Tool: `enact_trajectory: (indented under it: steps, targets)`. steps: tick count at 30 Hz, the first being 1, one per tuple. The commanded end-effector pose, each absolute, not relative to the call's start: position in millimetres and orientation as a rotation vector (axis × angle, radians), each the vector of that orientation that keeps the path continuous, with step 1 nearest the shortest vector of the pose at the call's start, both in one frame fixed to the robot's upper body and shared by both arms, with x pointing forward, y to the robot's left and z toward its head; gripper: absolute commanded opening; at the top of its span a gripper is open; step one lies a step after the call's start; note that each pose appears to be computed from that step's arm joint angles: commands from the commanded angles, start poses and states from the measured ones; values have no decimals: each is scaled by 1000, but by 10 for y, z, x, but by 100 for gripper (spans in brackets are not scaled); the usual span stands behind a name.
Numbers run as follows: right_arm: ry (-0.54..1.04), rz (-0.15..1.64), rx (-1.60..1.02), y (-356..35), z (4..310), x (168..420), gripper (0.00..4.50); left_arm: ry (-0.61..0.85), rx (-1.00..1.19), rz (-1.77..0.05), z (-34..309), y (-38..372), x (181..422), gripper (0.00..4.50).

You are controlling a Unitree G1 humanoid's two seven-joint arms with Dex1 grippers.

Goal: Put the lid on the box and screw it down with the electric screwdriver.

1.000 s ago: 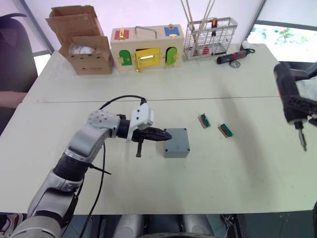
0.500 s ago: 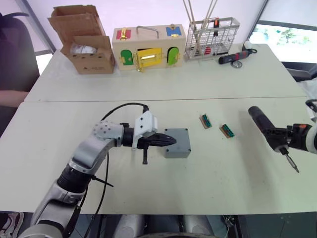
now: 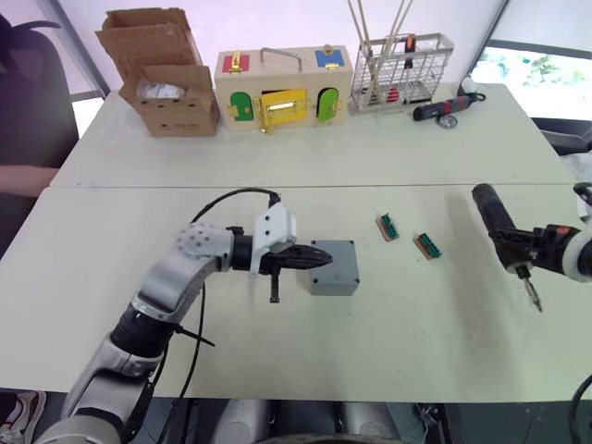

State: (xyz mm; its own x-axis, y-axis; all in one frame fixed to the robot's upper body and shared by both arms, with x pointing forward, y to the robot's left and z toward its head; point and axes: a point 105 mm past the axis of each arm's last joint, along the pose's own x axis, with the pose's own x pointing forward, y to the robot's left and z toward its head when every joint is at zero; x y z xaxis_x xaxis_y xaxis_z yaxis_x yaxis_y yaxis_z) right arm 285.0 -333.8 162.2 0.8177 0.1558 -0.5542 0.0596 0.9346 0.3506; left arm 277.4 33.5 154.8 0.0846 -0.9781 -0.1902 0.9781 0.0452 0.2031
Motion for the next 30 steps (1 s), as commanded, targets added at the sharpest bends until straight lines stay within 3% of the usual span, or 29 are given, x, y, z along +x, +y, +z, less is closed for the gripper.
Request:
enact_trajectory:
  steps: [1,12,19,30]
  targets:
    - [418,15,356,-3418,1961,2865,200,-32,324,-1494,1609,341,2777,0]
    - [434,-39,160,-3393,1781,2724,200,-36,324,-1508,1597,311,2773,0]
    - [421,-145,278,-3485,1669,2756,200,-57,335,-1515,1628,288,2744,0]
    - [580,-90,167,-3283,1314,2539,200,-45,303,-1505,1565,262,2704,0]
